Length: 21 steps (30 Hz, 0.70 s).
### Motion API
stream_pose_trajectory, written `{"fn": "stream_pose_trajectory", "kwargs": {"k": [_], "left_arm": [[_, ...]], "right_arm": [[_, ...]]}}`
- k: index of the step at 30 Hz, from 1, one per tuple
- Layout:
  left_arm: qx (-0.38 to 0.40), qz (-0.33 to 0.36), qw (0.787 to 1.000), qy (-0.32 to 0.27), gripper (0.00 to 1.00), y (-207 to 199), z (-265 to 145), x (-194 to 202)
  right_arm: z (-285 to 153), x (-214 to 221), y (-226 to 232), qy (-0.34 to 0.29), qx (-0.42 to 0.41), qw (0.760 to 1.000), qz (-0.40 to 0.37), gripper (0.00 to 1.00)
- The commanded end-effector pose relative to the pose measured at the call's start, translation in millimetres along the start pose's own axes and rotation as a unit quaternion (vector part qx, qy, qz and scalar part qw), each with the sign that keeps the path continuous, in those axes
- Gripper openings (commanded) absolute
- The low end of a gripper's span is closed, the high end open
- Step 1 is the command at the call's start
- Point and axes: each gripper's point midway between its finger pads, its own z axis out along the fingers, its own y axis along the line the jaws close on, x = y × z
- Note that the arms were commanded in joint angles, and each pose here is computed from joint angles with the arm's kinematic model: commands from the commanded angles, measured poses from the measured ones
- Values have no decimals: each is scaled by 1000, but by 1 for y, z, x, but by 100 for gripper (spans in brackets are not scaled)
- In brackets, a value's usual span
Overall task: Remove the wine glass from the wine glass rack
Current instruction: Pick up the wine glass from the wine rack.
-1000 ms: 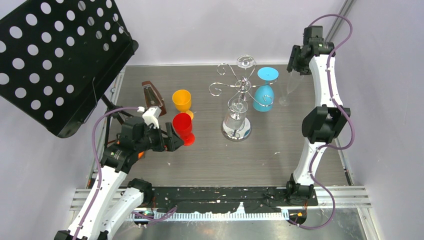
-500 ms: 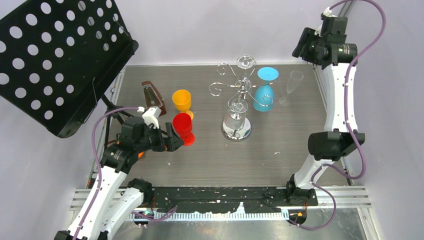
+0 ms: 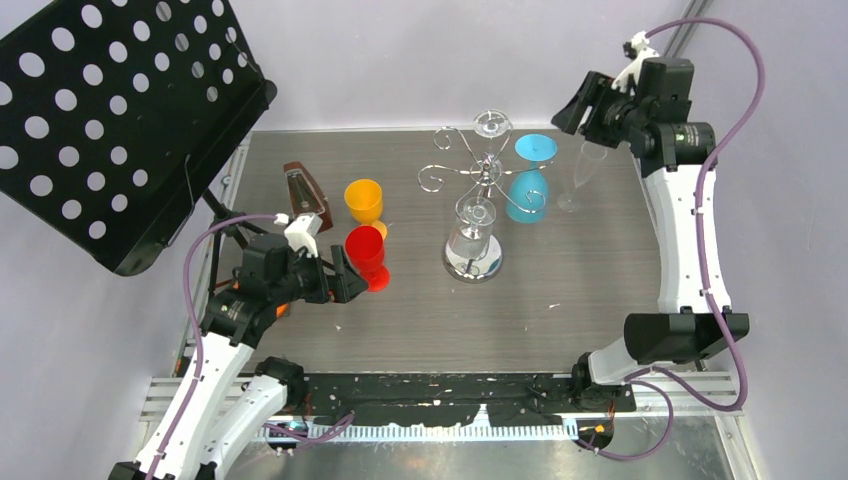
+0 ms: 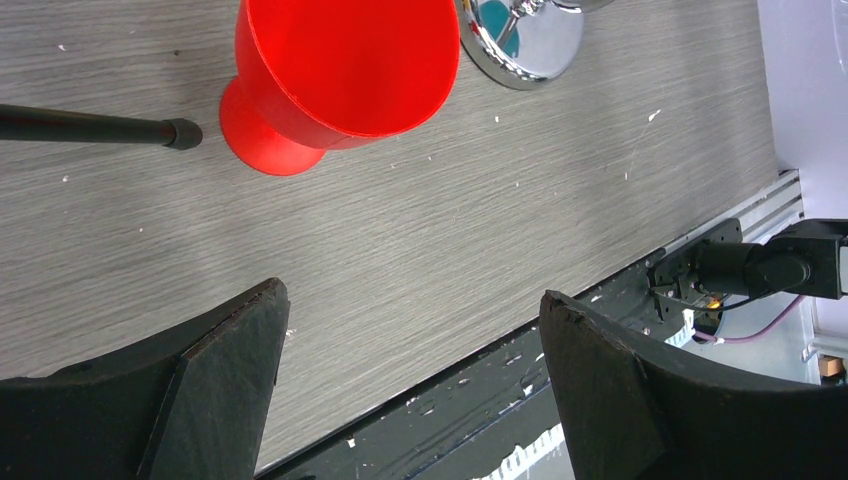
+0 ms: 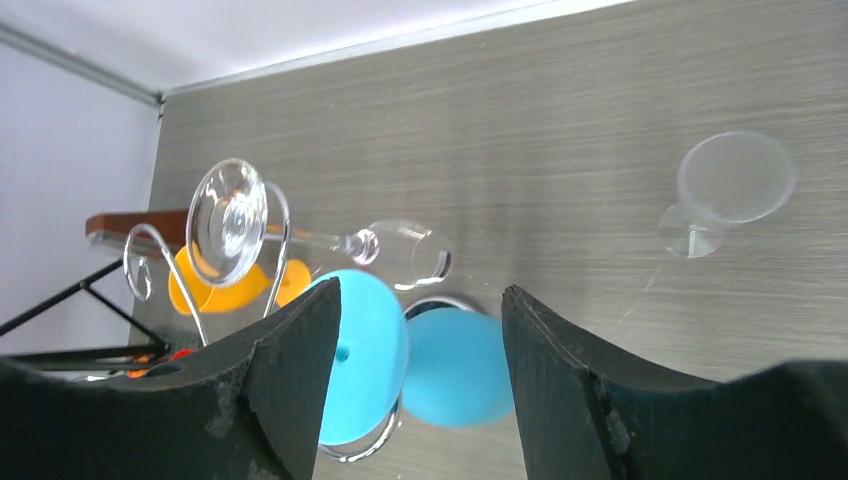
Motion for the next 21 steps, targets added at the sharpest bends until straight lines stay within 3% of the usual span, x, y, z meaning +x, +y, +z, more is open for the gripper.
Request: {"fn": "stream_pose_trajectory", "kwargs": {"k": [1, 11, 21], "left_arm": [[15, 9, 1000, -18, 93, -5, 1, -8], [14, 10, 1000, -20, 93, -5, 0, -8], [13, 10, 1000, -21, 93, -4, 0, -8]], "right_arm": [[-6, 10, 27, -9, -60, 998, 2, 66], [-7, 34, 40, -1, -94, 996, 11, 66], [-14, 37, 47, -11, -116, 993, 21, 58]]}}
